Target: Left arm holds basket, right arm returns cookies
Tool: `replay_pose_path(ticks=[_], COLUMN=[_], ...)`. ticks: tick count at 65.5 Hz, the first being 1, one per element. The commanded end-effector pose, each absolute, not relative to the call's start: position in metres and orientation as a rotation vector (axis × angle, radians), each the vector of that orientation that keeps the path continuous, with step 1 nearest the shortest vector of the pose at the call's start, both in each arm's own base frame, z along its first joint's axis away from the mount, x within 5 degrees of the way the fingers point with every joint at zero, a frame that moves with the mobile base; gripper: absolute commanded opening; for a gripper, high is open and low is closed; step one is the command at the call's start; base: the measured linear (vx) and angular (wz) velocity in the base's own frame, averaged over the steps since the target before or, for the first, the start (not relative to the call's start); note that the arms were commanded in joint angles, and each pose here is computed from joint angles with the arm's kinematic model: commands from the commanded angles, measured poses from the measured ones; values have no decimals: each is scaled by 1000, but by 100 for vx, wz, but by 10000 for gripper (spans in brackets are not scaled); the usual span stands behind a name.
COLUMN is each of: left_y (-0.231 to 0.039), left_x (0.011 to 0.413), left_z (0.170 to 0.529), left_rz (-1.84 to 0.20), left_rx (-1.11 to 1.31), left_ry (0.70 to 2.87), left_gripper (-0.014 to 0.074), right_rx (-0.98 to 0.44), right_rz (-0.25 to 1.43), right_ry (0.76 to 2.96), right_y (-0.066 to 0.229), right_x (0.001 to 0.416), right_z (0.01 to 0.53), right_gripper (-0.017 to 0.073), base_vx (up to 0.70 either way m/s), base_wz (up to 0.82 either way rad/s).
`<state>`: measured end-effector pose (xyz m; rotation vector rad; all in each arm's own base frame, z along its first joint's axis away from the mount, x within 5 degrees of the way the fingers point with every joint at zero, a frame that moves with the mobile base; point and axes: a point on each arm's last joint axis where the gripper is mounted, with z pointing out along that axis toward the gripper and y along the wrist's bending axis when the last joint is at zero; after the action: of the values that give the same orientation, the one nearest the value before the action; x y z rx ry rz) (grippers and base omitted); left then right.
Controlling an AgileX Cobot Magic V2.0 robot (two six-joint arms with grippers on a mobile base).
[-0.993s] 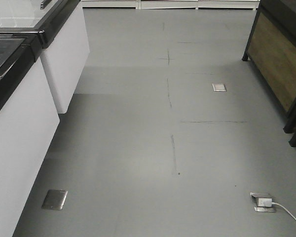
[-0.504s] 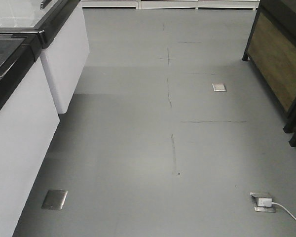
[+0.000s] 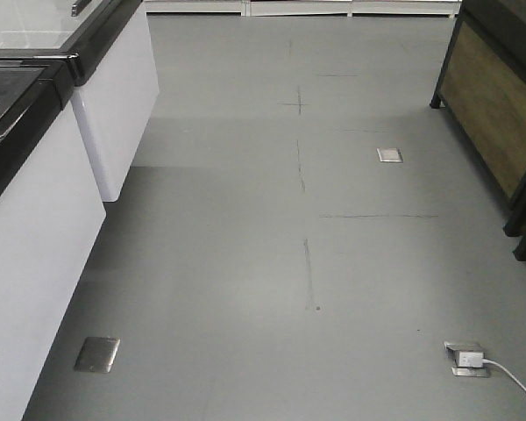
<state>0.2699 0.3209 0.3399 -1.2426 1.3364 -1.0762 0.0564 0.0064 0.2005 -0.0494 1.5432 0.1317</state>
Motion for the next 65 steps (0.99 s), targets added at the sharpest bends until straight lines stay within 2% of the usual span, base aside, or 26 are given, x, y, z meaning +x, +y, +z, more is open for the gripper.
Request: replay_pose_path(ticks=[1, 6, 11, 18, 24, 38, 45, 57, 65], left_y=[312, 313, 313, 313, 312, 310, 299, 268, 231], left_x=[268, 269, 269, 269, 269, 269, 274, 284, 292], left_z=[377, 376, 376, 376, 375, 386, 399, 435, 459], left_rz=[-1108, -1104, -1104, -1105, -1115, -1176, -1183, -1174, -1185], left_rx=[-1163, -1175, -1178, -1177, -1175, -1097, -1034, -906, -771], left_ry=[1225, 1217, 1214, 1215, 1221, 1145, 1160, 1187, 1235], left_gripper=[463, 428, 355, 180, -8, -7, -6, -4, -3], right_rx=[-62, -62, -62, -62, -62, -62, -62, -62, -62], right_rz=[130, 130, 130, 130, 130, 130, 130, 130, 130], right_ry=[1474, 1474, 1474, 1474, 1474, 1474, 1474, 1474, 1474], right_y=[7, 7, 7, 7, 7, 7, 7, 7, 7], right_x=[56, 56, 56, 56, 56, 56, 56, 56, 56], right_z=[202, 202, 202, 202, 202, 202, 202, 202, 202], right_gripper=[-3, -3, -3, -3, -3, -3, -3, -3, -3], base_vx=[0, 0, 0, 0, 0, 0, 0, 0, 0], base_wz=[0, 0, 0, 0, 0, 0, 0, 0, 0])
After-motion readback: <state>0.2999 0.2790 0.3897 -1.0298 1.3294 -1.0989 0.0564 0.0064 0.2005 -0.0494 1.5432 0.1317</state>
